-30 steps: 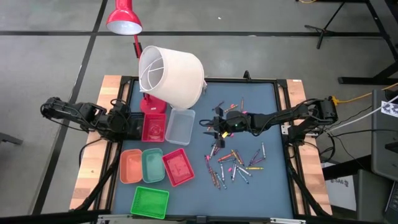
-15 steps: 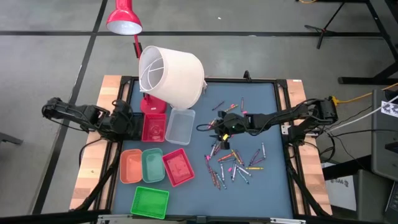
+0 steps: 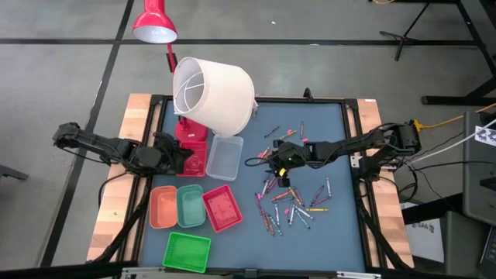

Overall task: Sort crayons
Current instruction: Put the violet crayon into the black bin

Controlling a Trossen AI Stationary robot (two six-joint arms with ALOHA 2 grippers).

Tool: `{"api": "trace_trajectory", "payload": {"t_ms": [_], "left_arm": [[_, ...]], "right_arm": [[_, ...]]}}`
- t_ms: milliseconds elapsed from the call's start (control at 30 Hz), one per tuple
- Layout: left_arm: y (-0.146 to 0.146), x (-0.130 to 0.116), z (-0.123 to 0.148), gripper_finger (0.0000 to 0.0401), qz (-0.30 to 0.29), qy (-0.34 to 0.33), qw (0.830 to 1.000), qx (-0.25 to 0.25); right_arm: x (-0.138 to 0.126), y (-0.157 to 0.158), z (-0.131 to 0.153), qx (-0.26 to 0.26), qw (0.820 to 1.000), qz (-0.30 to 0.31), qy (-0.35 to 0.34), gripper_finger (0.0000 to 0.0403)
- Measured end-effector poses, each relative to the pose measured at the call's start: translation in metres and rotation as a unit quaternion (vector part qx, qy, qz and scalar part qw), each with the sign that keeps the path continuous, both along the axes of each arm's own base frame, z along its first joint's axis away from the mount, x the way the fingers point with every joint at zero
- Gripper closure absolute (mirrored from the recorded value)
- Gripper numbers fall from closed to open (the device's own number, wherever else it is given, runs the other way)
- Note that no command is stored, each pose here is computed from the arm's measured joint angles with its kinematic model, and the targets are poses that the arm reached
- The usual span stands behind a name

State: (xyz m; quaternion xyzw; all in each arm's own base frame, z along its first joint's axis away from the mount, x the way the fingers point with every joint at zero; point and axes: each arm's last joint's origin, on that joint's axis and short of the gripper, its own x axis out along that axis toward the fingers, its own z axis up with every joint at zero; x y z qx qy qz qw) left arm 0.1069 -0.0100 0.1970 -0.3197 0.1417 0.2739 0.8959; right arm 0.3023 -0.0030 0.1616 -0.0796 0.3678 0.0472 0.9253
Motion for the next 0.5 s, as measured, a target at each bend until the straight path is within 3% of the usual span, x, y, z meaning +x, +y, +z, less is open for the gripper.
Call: {"api": "trace_trajectory", "payload": {"t_ms": [300, 500], "left_arm": [[-0.007, 0.022, 0.012, 0.0325, -0.064, -0.045, 0.995, 0.058], [-0.012, 0.041, 0.009, 0.0325, -0.083, -0.043, 0.992, 0.085]], "right_arm": [[-0.014, 0.004, -0.012, 0.051, 0.993, 0.044, 0.094, 0.0249], [-0.019, 0.004, -0.016, 0.039, 0.99, 0.064, 0.123, 0.0249]]}}
